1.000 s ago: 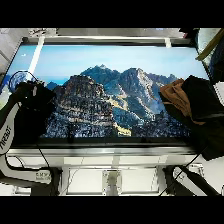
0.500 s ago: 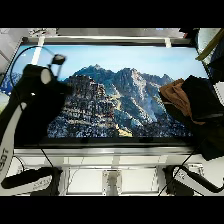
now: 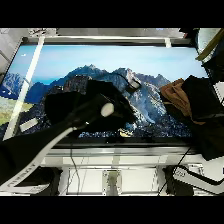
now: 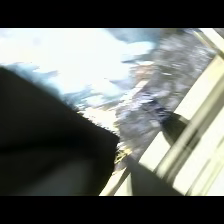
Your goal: Fold the clothes and pants, and hang the long-sleeved shirts on hangers.
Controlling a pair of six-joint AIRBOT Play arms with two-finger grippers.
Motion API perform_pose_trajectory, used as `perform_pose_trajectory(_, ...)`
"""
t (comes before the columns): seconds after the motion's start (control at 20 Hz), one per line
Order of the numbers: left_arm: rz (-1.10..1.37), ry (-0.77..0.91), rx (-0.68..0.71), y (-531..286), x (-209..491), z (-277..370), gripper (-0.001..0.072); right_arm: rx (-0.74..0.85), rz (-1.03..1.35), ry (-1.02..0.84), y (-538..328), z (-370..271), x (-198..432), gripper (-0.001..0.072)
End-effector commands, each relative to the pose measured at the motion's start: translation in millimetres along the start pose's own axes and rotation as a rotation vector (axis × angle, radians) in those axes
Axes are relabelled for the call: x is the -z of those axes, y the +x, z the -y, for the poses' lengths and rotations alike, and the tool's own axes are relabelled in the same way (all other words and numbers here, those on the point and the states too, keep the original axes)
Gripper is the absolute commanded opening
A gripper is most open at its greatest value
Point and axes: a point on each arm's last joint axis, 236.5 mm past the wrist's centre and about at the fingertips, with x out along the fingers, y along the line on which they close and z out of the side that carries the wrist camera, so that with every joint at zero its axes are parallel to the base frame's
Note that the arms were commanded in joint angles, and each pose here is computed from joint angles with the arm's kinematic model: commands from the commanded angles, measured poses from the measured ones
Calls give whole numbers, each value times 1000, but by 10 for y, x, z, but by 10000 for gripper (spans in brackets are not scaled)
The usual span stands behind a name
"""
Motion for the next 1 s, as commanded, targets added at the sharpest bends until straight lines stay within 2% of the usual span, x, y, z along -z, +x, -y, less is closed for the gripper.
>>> perform_pose_trajectory(0.0,43,42,8,110,-100,165,698,-15,-45,27,212,145,4,150)
perform_pose_trajectory(0.05,54,39,-36,-79,-182,-69,694,-19,-56,35,264,179,8,201)
perform_pose_trajectory(0.2,20,-46,-271,-961,-105,-1109,693,-27,-82,52,375,253,22,202)
perform_pose_trajectory(0.3,-85,-234,-478,-1662,385,-1900,692,-32,-91,53,417,255,28,202)
perform_pose_trajectory(0.35,-127,-364,-537,-1950,714,-2176,693,-36,-95,50,442,240,26,202)
perform_pose_trajectory(0.6,-150,-764,-690,-2545,2134,-2849,692,-80,-151,22,690,99,64,203)
perform_pose_trajectory(0.8,4,-1095,-642,-2478,2576,-3336,692,-128,-196,-17,1008,-122,84,206)
perform_pose_trajectory(0.85,45,-1118,-608,-2407,2586,-3463,692,-140,-203,-29,1104,-190,82,267)
perform_pose_trajectory(0.9,85,-1130,-560,-2293,2573,-3584,692,-147,-204,-38,1199,-241,69,404)
perform_pose_trajectory(0.95,112,-1142,-504,-2159,2534,-3663,692,-141,-198,-49,1308,-266,41,456)
